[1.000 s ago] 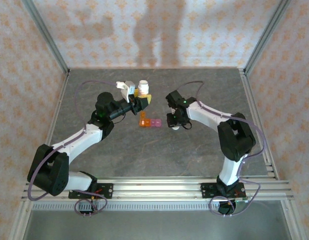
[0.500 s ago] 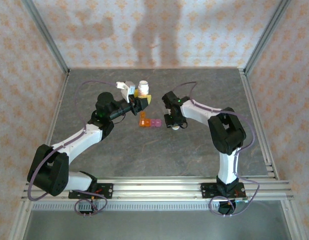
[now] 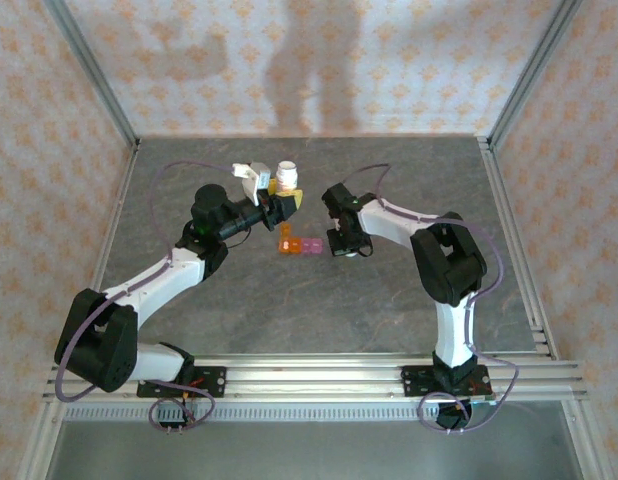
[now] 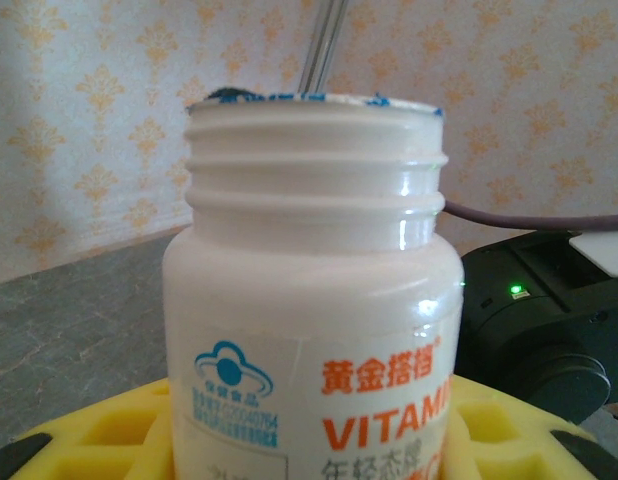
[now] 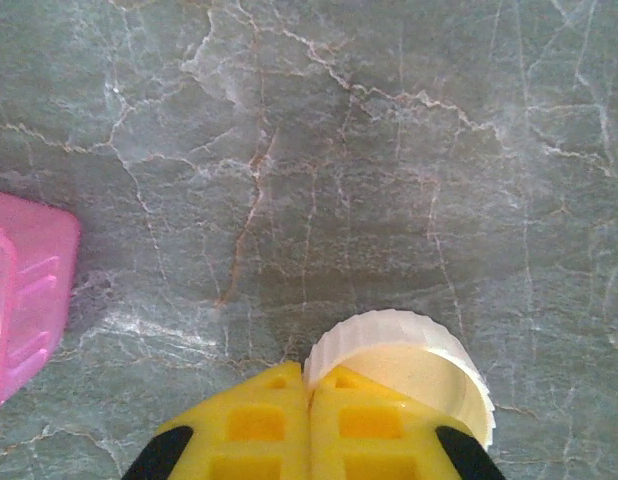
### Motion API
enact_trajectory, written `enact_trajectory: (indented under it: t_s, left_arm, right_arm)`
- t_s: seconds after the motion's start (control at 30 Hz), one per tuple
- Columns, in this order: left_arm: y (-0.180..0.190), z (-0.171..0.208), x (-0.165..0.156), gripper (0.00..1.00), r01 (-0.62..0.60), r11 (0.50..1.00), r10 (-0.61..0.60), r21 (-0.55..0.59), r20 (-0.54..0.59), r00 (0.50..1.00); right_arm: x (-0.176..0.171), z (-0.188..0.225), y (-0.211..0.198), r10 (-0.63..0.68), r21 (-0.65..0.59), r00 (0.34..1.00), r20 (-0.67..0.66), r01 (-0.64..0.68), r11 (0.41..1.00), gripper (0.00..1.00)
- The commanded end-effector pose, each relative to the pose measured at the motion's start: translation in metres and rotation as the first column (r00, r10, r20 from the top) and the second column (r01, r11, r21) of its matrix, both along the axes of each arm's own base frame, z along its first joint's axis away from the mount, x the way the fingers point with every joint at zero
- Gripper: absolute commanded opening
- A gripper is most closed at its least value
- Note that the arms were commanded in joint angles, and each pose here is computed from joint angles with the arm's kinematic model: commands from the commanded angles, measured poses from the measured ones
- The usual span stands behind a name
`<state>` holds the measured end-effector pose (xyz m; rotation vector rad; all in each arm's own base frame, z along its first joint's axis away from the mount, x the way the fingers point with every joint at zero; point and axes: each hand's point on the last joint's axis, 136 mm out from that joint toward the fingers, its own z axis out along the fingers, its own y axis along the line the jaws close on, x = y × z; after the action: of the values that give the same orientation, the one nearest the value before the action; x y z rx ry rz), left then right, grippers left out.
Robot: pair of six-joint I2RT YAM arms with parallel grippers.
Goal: Sort the pills into containers
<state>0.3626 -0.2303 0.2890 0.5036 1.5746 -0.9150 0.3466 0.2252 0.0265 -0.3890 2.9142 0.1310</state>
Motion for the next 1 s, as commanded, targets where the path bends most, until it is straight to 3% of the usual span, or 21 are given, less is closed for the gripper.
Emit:
enact_trajectory:
  t_s: [0.0,0.13,0.37,0.57,0.97]
  left_arm:
    - [0.005,0.020,-0.002,0.02,-0.020,1.000,0.020,-0.007,0.069,0.997]
    - [0.006,0.021,-0.004,0.02,-0.023,1.000,0.023,0.003,0.072,0.997]
    - [0.007,0.022,-0.004,0.02,-0.026,1.000,0.026,0.007,0.070,0.997]
    - [0.008,0.024,-0.006,0.02,-0.027,0.999,0.026,0.016,0.071,0.997]
    - [0.008,0.028,-0.007,0.02,-0.027,0.999,0.026,0.019,0.075,0.997]
  right_arm:
    - [0.015,0.032,0.008,-0.083,0.146,0.996,0.036,0.077,0.986,0.00]
    - [0.041,0.081,0.026,-0.200,0.446,0.978,0.059,0.154,0.882,0.00]
    - [0.083,0.124,0.049,-0.329,0.762,0.944,0.011,0.205,0.614,0.00]
    - [0.107,0.130,0.047,-0.417,0.891,0.908,-0.033,0.216,0.400,0.00]
    - [0.121,0.097,0.019,-0.551,0.955,0.824,-0.131,0.254,0.153,0.00]
